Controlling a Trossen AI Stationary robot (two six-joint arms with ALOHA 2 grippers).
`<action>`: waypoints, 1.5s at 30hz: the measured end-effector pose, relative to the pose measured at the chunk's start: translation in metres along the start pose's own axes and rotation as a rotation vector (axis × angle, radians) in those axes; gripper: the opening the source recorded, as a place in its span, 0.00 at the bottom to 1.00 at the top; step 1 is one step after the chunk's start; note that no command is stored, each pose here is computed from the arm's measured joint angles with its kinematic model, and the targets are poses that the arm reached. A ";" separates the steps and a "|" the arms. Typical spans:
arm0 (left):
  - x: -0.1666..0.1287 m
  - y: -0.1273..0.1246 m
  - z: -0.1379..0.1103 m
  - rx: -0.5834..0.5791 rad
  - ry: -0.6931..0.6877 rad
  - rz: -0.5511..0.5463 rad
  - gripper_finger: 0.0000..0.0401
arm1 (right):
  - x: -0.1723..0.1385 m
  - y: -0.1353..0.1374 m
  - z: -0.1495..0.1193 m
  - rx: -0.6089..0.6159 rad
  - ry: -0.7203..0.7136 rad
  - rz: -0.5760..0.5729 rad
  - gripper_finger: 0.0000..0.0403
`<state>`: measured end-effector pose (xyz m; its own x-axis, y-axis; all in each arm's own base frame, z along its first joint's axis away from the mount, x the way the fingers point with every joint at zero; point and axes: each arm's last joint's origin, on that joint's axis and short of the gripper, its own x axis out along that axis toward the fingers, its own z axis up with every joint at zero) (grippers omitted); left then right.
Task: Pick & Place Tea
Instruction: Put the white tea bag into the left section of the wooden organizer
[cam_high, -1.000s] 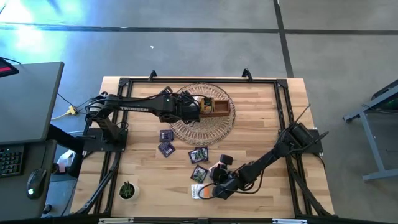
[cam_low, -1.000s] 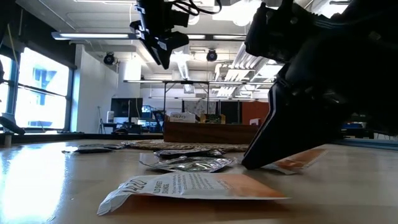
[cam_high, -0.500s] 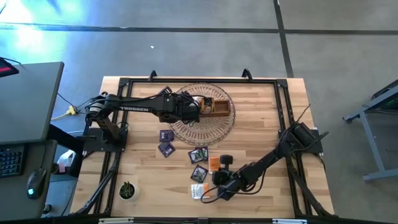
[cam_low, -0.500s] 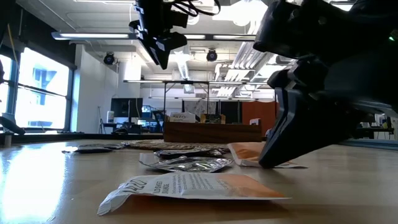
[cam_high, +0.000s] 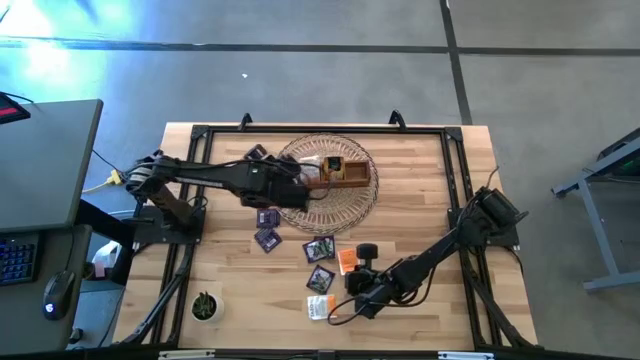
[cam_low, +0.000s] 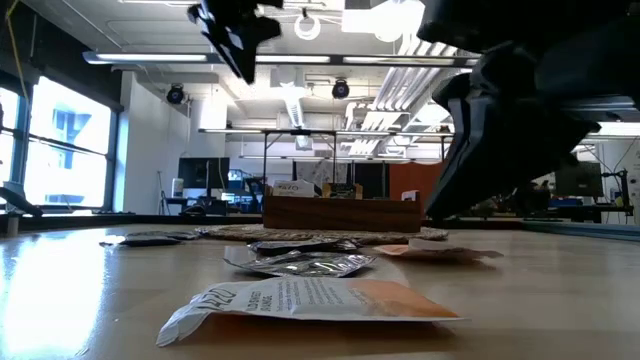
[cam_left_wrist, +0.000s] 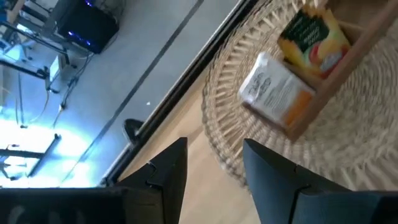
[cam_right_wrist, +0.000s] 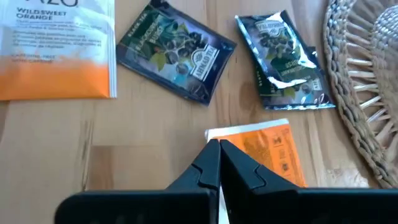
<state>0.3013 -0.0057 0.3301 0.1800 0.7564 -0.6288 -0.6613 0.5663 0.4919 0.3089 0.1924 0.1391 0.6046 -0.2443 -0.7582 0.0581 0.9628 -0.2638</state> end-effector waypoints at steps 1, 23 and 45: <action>-0.004 0.002 0.000 -0.007 -0.010 -0.005 0.38 | 0.000 0.000 0.000 -0.011 -0.007 -0.013 0.00; -0.001 -0.014 -0.005 0.025 0.075 -0.081 0.38 | 0.005 -0.005 -0.003 -0.139 0.057 0.004 0.34; -0.001 -0.012 -0.007 0.049 0.080 -0.053 0.38 | 0.036 -0.020 -0.009 -0.177 0.178 0.009 0.11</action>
<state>0.3038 -0.0154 0.3205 0.1541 0.6977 -0.6996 -0.6158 0.6215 0.4842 0.3226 0.1629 0.1116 0.4539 -0.2678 -0.8499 -0.0958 0.9336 -0.3453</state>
